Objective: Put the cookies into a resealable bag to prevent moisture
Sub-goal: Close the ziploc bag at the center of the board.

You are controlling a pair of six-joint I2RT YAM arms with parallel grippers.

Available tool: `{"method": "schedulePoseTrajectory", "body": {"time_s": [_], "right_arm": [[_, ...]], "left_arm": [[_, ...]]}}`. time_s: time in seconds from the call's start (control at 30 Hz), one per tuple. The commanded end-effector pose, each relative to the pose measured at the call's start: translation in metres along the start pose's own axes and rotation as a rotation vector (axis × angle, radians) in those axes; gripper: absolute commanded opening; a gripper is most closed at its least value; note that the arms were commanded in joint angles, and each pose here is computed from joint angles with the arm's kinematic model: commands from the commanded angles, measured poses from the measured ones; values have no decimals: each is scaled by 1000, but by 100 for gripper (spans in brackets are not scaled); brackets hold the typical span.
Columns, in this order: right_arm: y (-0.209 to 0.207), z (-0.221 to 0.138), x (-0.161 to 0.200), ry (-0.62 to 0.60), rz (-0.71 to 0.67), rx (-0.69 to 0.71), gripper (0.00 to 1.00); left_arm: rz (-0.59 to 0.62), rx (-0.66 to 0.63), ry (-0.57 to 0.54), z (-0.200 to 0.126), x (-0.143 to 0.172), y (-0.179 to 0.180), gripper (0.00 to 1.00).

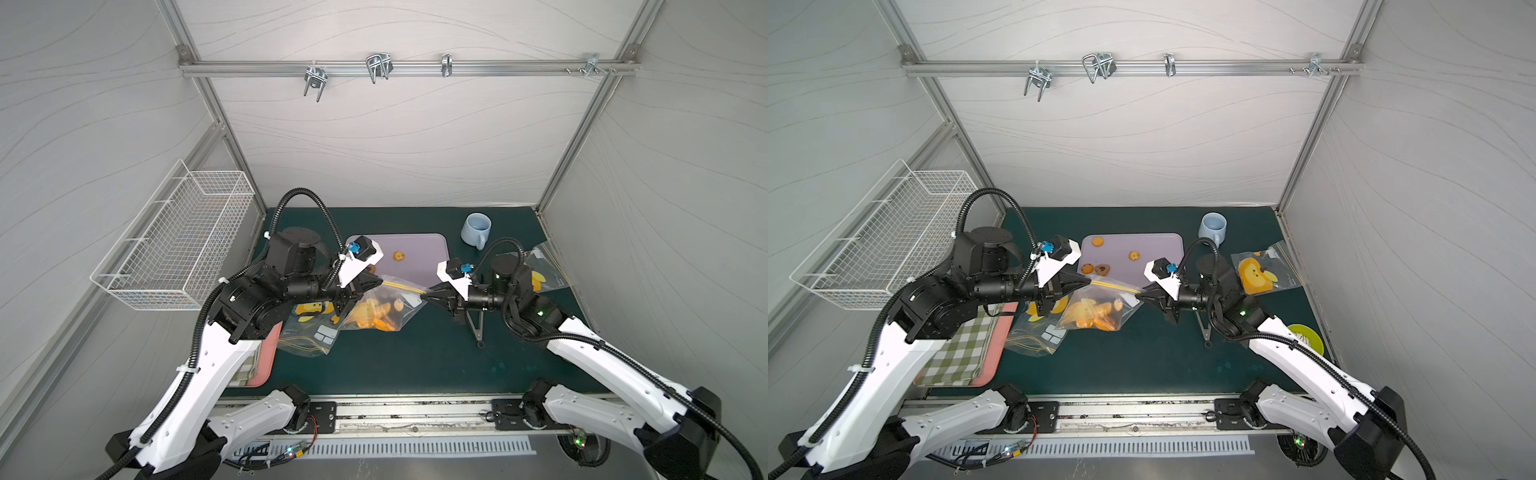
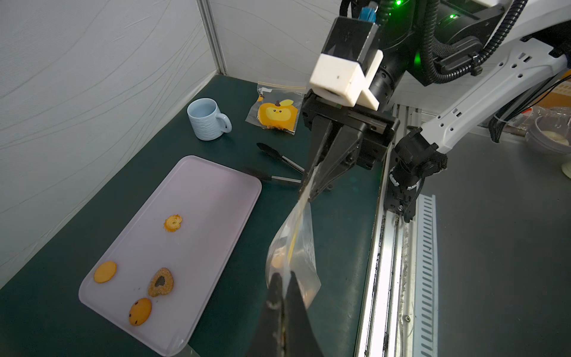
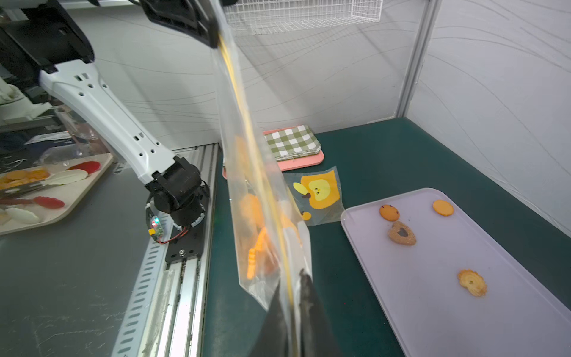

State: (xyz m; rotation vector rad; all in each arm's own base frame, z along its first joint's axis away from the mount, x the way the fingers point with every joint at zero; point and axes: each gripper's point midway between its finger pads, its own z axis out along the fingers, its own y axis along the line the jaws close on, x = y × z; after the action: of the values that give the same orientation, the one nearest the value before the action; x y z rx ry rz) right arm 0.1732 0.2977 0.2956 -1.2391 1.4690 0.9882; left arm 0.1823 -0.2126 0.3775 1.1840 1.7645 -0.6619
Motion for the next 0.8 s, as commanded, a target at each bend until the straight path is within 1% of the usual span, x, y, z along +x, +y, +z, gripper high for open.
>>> {"method": "schedulePoseTrajectory", "body": {"time_s": [0.0,0.03,0.07,0.1,0.13,0.17,0.23,0.27,0.3,0.33,0.43,0.5,0.53,0.57,0.63,0.7,0.77], "right_arm": [[-4,-7,2,-7,-3,38,0],[-4,-7,2,-9,-5,40,0],[-6,-7,3,-9,-5,51,18],[-7,-8,4,-11,-9,61,30],[-8,-8,6,-10,-8,68,11],[-9,-9,6,-7,-6,73,0],[-7,-9,8,1,1,63,0],[-8,-9,10,4,2,70,21],[-9,-10,10,2,0,76,26],[-8,-10,10,-3,-3,76,0],[-6,-11,10,4,6,58,0],[-3,-11,6,-15,-5,42,46],[0,-11,2,-33,10,27,64],[2,-11,-3,-49,9,11,69],[6,-9,-12,-57,-5,-31,71],[7,-7,-19,-60,-9,-58,70],[8,-5,-28,-72,-21,-80,66]], "left_arm": [[60,-29,-72,-14,-21,0,0],[59,-30,-71,-14,-21,0,0],[60,-29,-71,-14,-21,0,0],[61,-29,-73,-15,-21,0,0],[61,-30,-70,-14,-21,0,0],[61,-27,-71,-14,-21,0,0],[61,-28,-68,-14,-20,0,0],[61,-30,-69,-14,-20,0,0],[62,-31,-69,-14,-20,0,0],[63,-31,-68,-14,-20,0,0],[63,-29,-69,-15,-19,-1,0],[62,-29,-70,-15,-20,-1,0],[60,-24,-71,-15,-20,-1,0],[61,-18,-73,-14,-20,-2,0],[57,-9,-73,-14,-20,-3,0],[55,-3,-74,-12,-21,-4,0],[53,5,-72,-11,-20,-4,0]]}}
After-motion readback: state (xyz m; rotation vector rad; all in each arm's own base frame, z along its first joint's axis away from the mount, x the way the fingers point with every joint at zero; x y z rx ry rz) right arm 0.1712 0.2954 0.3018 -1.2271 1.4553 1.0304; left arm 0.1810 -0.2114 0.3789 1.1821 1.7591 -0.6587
